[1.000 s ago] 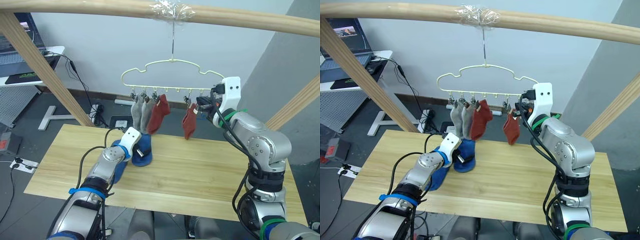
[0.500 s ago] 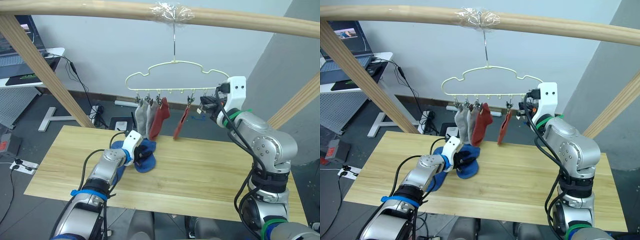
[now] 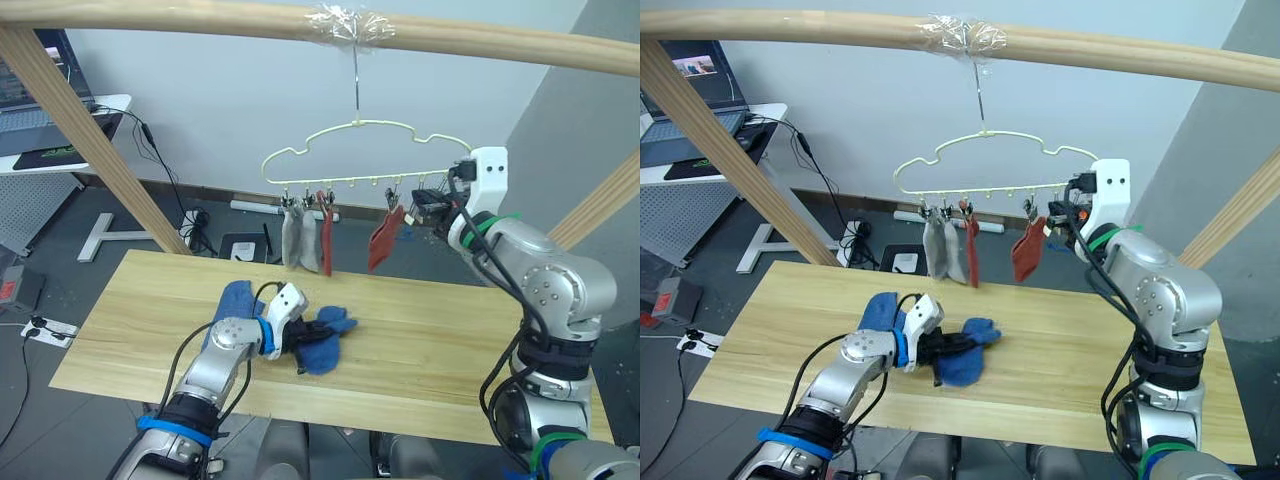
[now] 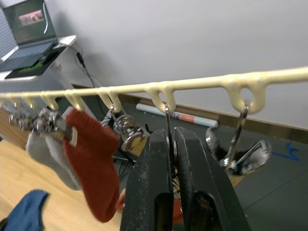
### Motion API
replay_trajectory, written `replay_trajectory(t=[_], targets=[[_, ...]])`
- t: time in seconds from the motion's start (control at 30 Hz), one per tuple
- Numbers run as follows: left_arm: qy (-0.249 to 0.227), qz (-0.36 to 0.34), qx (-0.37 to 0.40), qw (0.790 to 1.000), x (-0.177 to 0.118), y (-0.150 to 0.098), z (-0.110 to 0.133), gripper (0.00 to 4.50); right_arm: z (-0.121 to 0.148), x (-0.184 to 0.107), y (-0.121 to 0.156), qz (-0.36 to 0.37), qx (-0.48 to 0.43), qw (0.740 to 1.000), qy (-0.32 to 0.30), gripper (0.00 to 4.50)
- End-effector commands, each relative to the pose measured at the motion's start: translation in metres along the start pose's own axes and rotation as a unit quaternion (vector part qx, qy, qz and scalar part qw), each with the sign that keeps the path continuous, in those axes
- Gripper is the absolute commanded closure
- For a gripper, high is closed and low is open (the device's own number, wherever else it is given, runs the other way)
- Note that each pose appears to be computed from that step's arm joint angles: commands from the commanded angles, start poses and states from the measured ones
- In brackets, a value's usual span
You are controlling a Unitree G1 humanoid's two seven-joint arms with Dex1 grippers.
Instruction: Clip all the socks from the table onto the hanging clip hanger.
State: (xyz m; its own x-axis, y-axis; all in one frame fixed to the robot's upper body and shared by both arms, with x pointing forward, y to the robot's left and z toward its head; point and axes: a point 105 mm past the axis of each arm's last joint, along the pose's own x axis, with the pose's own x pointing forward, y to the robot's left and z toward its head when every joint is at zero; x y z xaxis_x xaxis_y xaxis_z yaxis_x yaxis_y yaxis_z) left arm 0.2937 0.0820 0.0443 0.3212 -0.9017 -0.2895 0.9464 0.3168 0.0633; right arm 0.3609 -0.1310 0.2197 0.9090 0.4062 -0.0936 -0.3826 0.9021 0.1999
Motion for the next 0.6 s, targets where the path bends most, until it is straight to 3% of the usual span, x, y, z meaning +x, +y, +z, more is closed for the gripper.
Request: replay_trajectory(t=[0.03,0.17,0.27,0.33,0.6], targets=[[-0.126,-0.011,0.054,0.991,-0.002,0.000,0.057,4.46,0.000,-0.008,-0.021,-0.021,0.058,0.998,0.020,4.50],[-0.211,-0.015,0.135,0.968,-0.002,-0.004,0.100,4.46,-0.002,-0.014,-0.027,-0.009,0.150,0.987,0.052,4.50],[-0.247,-0.012,0.175,0.953,0.003,-0.007,0.120,4.46,0.000,-0.015,-0.029,0.000,0.218,0.975,0.050,4.50],[-0.264,-0.015,0.205,0.942,0.007,-0.011,0.129,4.46,0.002,-0.013,-0.029,0.004,0.243,0.969,0.043,4.50],[-0.304,-0.002,0.199,0.932,0.017,-0.013,0.143,4.46,0.010,-0.010,-0.022,0.009,0.300,0.954,0.027,4.50]])
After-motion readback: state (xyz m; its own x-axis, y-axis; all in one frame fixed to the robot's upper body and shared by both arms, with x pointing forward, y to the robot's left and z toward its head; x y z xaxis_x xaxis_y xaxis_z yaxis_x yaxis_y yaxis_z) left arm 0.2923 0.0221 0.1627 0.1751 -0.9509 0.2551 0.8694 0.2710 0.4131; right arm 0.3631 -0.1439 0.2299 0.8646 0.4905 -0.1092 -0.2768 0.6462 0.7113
